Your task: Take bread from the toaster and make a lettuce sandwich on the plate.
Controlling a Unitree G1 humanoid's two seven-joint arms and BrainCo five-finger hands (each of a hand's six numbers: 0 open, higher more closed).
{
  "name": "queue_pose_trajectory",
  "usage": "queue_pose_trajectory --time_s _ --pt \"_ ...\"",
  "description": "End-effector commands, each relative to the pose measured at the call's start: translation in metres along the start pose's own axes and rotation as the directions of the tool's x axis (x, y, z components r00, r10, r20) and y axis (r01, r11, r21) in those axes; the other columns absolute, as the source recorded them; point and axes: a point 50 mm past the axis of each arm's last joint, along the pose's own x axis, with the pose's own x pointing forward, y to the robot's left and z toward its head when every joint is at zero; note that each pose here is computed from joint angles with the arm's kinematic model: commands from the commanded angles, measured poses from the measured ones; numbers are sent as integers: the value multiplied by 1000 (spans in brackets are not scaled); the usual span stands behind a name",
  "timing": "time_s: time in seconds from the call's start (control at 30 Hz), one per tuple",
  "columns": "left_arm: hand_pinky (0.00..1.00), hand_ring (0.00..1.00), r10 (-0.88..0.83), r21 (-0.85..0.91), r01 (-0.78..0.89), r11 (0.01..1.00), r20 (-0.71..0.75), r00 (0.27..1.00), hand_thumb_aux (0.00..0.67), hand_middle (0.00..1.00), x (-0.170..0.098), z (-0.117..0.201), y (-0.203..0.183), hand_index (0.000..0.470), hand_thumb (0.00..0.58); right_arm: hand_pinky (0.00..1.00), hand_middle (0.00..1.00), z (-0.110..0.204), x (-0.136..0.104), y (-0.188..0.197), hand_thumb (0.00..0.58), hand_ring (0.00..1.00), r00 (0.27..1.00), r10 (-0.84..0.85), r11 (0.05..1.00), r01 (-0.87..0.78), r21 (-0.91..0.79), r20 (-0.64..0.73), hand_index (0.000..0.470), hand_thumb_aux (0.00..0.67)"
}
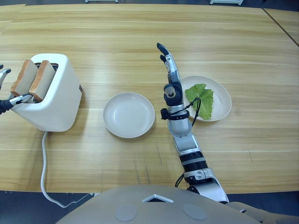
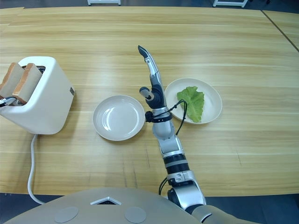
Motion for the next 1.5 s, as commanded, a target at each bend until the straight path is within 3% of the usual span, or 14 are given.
queue_pose_trajectory --time_s 0.03,0.17,0.23,0.27,0.3,0.33,0.63,0.83,1.03,1.5 --pt "0 0 -9 -9 9 1000 2 1000 0 0 2 4 -4 0 0 0 0 -1 1 1 0 0 1000 1 1000 -1 1 -3 0 0" --pt "0 0 -1 -34 1 999 10 1000 0 0 4 8 -5 0 0 0 0 -2 0 1 0 0 1000 0 1000 0 0 -8 0 0" --pt "0 0 -1 -50 2 999 14 1000 189 0 5 11 -6 133 281 0 0 -2 1 2 0 0 1000 1 1000 -1 0 -7 0 0" --pt "0 0 -4 -59 4 998 14 1000 339 0 6 12 -8 238 438 0 0 -2 1 2 0 0 1000 2 1000 -2 -1 -6 0 0" --pt "0 0 -6 -70 7 998 16 1000 473 0 6 13 -9 332 530 0 0 -2 1 2 0 0 1000 4 1000 -4 -2 -6 0 0" --pt "0 0 -6 -84 8 996 20 1000 670 0 6 14 -10 470 580 0 0 -2 1 2 0 0 1000 5 1000 -5 -3 -7 0 0" --pt "0 0 61 -253 -35 967 93 994 670 0 7 34 -10 470 580 0 0 -5 0 3 0 0 1000 15 1000 -15 -11 -13 0 0" --pt "0 0 218 -279 -183 943 101 971 670 0 9 39 10 470 580 0 0 -7 0 3 0 0 1000 17 1000 -17 -15 -17 0 0" --pt "0 0 403 -294 -362 885 88 911 670 0 8 41 33 470 580 0 0 -8 0 4 0 0 1000 16 1000 -16 -15 -18 0 0" --pt "0 0 538 -519 -452 725 18 843 670 0 4 47 54 470 580 0 0 -9 -1 3 0 0 1000 8 1000 -8 -17 -18 0 0"
